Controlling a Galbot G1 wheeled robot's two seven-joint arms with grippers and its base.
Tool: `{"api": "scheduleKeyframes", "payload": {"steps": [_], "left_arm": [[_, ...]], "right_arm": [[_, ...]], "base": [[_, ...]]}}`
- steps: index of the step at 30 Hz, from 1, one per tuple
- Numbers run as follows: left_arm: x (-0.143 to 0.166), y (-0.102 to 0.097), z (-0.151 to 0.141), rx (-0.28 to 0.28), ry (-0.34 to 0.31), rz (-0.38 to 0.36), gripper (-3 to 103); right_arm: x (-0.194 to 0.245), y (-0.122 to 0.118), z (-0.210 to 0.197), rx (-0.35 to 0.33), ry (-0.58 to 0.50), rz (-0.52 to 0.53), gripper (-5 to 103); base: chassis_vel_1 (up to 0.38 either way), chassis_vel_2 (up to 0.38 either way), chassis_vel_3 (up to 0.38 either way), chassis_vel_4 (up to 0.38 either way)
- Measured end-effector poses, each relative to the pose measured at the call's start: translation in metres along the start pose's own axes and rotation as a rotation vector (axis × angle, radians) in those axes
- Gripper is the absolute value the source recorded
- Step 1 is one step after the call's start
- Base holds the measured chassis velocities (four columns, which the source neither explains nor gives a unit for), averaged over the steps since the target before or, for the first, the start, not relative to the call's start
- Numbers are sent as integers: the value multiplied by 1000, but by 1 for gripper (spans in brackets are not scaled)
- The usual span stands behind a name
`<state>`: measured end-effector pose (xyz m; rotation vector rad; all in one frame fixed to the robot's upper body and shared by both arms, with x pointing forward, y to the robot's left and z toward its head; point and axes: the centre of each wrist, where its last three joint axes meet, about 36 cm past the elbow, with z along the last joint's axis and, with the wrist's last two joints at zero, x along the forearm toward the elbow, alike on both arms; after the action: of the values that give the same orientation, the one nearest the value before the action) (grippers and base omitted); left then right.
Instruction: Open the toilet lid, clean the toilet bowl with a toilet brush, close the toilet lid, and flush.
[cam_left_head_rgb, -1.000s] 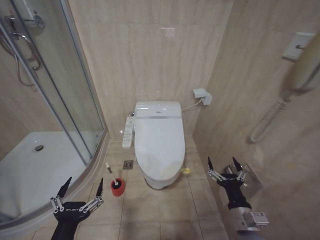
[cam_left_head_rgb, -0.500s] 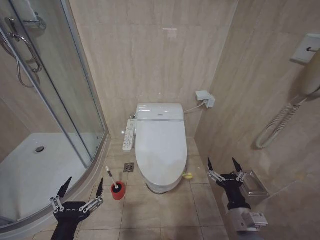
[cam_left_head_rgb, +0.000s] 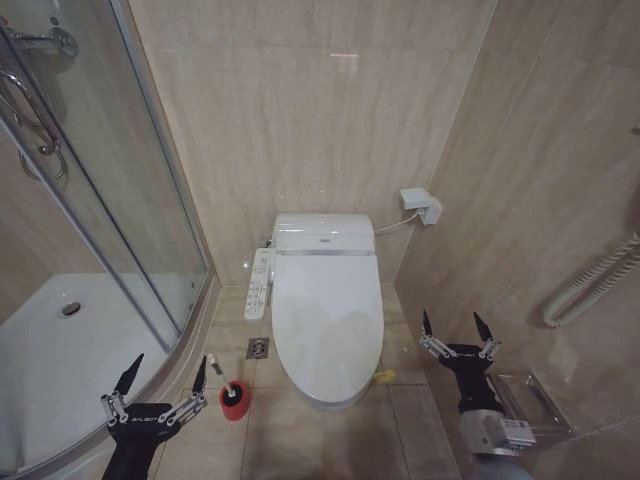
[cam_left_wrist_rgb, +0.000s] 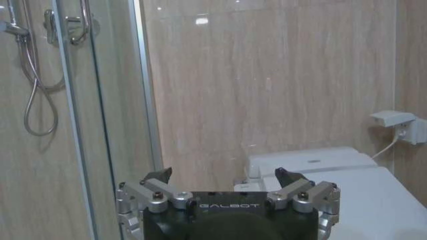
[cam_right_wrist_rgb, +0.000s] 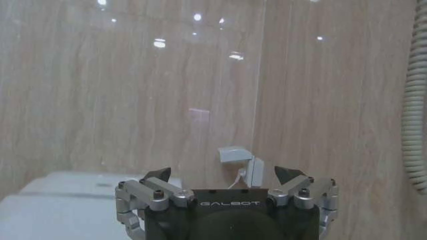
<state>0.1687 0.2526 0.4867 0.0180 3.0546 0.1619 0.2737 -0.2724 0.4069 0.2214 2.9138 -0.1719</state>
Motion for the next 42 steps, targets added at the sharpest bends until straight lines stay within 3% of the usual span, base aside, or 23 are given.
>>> {"api": "scheduleKeyframes", "payload": {"steps": [3, 11, 22, 31, 42], "left_arm": [[0, 0, 0, 0, 0, 0, 100], [0, 0, 0, 0, 0, 0, 100], [0, 0, 0, 0, 0, 0, 100], [0, 0, 0, 0, 0, 0, 100], [0, 0, 0, 0, 0, 0, 100]], "right_arm": [[2, 0, 6, 63, 14, -25, 100], [0, 2, 32, 139, 30, -111, 100], [-6, 3, 80, 167, 90, -182, 100], [-9, 0, 129, 179, 204, -209, 100], [-19, -25, 164, 256, 272, -260, 100]], "base": [[51, -48, -56, 33], [16, -16, -18, 13], [0, 0, 0, 0], [0, 0, 0, 0], [0, 0, 0, 0]]}}
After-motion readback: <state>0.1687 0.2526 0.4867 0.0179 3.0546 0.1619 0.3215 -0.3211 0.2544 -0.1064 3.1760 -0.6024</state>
